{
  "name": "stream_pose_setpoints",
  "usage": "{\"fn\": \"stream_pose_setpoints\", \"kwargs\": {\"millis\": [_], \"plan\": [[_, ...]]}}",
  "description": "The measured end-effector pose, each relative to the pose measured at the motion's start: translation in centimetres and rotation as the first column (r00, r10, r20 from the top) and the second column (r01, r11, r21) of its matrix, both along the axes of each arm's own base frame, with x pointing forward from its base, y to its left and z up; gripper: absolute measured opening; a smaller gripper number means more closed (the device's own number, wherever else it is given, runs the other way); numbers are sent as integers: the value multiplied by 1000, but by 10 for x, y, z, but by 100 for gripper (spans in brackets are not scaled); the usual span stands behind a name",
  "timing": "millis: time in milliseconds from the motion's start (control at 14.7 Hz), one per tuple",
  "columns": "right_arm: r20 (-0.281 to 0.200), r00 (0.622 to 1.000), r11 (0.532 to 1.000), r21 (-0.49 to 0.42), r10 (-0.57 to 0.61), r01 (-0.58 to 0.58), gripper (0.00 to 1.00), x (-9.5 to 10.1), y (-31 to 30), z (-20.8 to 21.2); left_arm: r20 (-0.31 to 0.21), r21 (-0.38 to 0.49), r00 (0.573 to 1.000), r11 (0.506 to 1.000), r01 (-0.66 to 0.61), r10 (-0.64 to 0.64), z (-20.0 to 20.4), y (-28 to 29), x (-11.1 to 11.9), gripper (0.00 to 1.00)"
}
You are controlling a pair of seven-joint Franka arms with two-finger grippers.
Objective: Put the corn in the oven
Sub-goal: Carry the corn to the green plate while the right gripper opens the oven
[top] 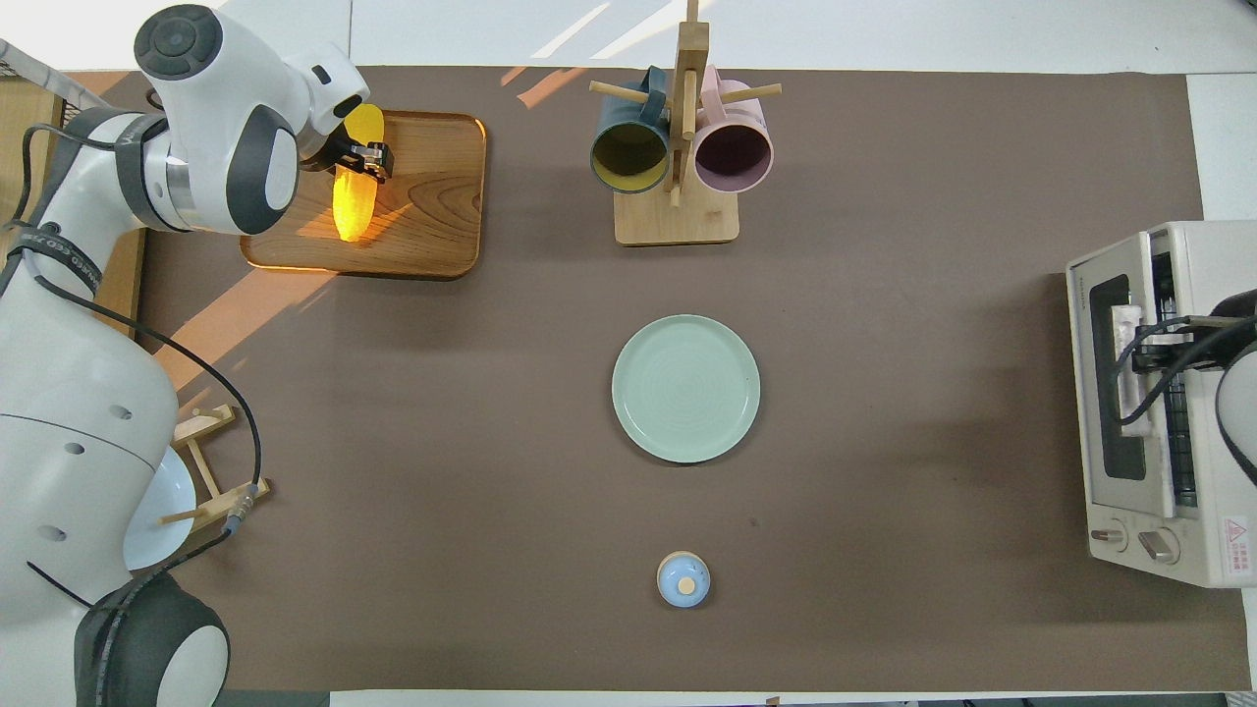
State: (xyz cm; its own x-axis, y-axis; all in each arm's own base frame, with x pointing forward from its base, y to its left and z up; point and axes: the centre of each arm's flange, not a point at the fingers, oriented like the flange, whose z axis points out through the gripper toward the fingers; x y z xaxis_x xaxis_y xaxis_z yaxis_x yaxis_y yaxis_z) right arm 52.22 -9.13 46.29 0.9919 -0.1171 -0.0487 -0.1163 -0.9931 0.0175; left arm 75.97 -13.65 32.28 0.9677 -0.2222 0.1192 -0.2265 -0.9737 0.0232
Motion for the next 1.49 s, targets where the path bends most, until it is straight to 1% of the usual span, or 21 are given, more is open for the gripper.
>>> {"fn": "stream_pose_setpoints", "kwargs": {"millis": [68,136,271,339,475,611,746,814,882,950,1018,1154,1289,1357,1493], "plan": [[2,1000,1000,2,3,-3,1,2,21,-10,10,-29,1000,1000,-12,12,14,-2,1,58],[8,1000,1000,6,7,-7,1,4,42,-25,9,-60,1000,998,-25,25,34,-3,-1,58],[17,1000,1000,14,23,-24,1,10,70,-61,-23,-92,998,994,-63,61,88,-4,-16,58],[23,999,999,17,34,-34,1,13,78,-78,-42,-95,996,992,-88,84,117,-8,-31,58],[28,999,999,28,42,-43,1,15,87,-102,-74,-86,991,989,-120,114,160,-35,-73,58],[31,998,998,32,48,-49,1,15,91,-122,-113,-66,986,989,-133,125,173,-77,-124,58],[26,998,998,37,51,-52,1,16,94,-139,-172,-47,978,990,-132,122,163,-127,-178,58],[22,999,998,42,47,-48,1,16,94,-147,-191,-38,974,990,-132,123,154,-152,-203,58],[18,999,998,52,36,-37,1,17,93,-156,-197,-35,972,990,-137,127,145,-176,-225,58],[15,1000,998,61,25,-26,1,18,92,-164,-192,-41,973,990,-138,128,134,-199,-247,58],[25,999,998,65,20,-22,1,21,92,-165,-181,-50,976,990,-133,122,123,-221,-269,58],[26,1000,998,64,0,-1,1,21,92,-165,-152,-78,980,987,-140,126,100,-262,-310,58],[30,999,998,66,-17,15,1,23,97,-163,-119,-122,985,982,-143,128,80,-296,-340,58],[36,999,997,69,-16,14,1,27,107,-158,-104,-144,987,980,-137,122,70,-309,-347,58],[23,1000,997,74,-5,3,1,41,134,-131,-84,-173,990,977,-124,110,50,-325,-350,58]]}}
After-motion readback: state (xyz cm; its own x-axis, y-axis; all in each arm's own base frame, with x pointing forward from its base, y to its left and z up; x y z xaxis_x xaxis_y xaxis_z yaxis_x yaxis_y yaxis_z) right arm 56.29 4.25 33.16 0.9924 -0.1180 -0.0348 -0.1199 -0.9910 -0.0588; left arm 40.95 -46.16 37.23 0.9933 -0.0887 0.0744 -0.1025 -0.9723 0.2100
